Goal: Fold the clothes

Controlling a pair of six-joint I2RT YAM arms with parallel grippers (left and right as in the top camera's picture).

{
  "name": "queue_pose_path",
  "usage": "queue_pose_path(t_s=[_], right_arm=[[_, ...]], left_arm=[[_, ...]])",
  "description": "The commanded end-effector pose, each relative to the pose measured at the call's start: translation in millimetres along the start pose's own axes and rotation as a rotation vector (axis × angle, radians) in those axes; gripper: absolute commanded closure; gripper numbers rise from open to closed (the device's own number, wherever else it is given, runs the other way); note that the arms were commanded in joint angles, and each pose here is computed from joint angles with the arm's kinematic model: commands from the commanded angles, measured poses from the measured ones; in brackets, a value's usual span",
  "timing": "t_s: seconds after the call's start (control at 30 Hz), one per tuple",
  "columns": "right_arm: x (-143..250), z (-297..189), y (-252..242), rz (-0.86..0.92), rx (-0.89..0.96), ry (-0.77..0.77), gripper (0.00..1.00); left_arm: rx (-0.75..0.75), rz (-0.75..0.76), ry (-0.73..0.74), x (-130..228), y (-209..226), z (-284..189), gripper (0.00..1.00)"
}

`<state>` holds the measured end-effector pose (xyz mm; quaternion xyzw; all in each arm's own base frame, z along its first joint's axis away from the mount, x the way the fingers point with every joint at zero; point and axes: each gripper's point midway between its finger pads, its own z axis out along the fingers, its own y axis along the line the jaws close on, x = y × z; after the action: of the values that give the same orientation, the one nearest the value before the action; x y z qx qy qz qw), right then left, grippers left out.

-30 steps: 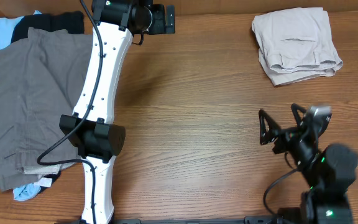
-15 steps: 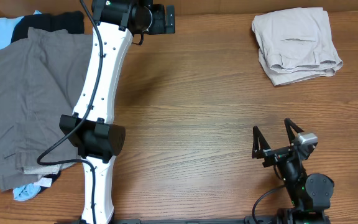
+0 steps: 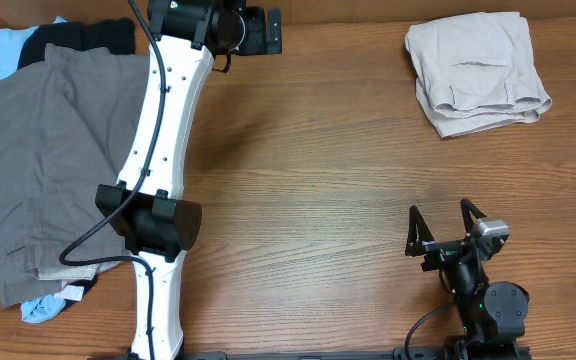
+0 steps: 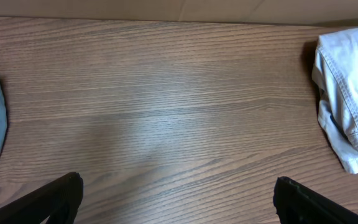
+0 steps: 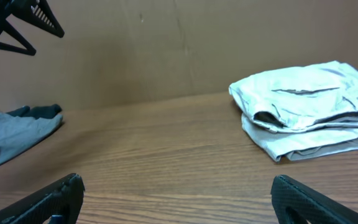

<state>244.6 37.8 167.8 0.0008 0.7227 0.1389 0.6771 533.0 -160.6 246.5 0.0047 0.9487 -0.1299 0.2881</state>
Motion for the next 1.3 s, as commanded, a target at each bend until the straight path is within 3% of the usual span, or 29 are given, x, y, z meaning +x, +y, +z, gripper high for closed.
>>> queue_pose_path(t_s=[0.0, 1.27], right_arm=[[-2.9, -1.1, -3.1, -0.007, 0.02, -0.026, 0.0], [-4.7, -1.7, -1.4, -0.005, 0.011, -0.034, 0.0]], left_arm=[[-0.002, 0.025, -0.002, 0.8, -2.7, -1.5, 0.0], [-0.002, 0.025, -0.002, 0.7, -2.8, -1.5, 0.0]])
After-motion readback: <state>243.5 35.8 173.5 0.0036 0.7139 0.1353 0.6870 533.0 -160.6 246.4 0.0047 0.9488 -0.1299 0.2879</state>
